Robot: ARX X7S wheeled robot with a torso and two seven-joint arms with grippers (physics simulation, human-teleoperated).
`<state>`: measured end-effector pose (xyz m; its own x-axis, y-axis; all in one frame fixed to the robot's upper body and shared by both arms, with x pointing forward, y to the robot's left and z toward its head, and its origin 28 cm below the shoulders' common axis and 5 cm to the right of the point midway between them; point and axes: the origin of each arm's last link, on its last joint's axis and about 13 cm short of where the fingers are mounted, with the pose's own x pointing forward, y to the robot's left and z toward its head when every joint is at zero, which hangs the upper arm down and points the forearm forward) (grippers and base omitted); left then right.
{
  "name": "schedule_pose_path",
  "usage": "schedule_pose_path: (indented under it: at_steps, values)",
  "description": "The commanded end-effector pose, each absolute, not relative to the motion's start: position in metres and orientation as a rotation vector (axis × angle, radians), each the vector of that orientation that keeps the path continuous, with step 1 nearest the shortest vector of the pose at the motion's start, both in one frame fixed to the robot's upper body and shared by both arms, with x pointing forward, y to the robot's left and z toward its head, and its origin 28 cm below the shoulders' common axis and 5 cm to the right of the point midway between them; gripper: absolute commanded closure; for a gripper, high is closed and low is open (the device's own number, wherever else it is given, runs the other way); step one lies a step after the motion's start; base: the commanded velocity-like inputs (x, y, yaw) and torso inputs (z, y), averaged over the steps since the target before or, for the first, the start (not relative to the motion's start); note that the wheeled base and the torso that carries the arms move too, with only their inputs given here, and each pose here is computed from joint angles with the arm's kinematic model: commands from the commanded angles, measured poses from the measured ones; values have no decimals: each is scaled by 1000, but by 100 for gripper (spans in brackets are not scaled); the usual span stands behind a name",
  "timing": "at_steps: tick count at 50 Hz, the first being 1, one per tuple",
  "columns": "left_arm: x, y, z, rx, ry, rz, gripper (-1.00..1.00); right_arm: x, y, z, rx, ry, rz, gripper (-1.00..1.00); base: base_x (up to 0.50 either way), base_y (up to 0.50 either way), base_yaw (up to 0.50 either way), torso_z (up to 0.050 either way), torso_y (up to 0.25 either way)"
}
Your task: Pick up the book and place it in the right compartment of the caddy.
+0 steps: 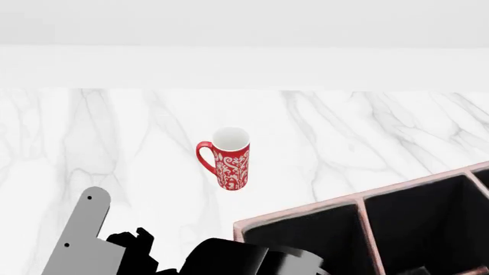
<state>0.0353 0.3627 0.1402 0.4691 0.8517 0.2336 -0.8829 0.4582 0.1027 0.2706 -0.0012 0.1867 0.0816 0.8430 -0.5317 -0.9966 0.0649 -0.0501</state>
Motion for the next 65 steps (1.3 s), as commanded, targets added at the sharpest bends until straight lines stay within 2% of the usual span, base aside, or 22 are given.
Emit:
schedule_pose_path:
  at_steps: [1, 65]
  values:
    - [35, 363, 138, 220, -152, 1074, -100, 273, 3, 175, -453, 437, 1461, -100, 0, 0, 0, 0, 0]
    - [31, 365, 135, 216, -150, 1078, -100, 273, 9, 109, -415, 595, 1510, -100, 0, 0, 0, 0, 0]
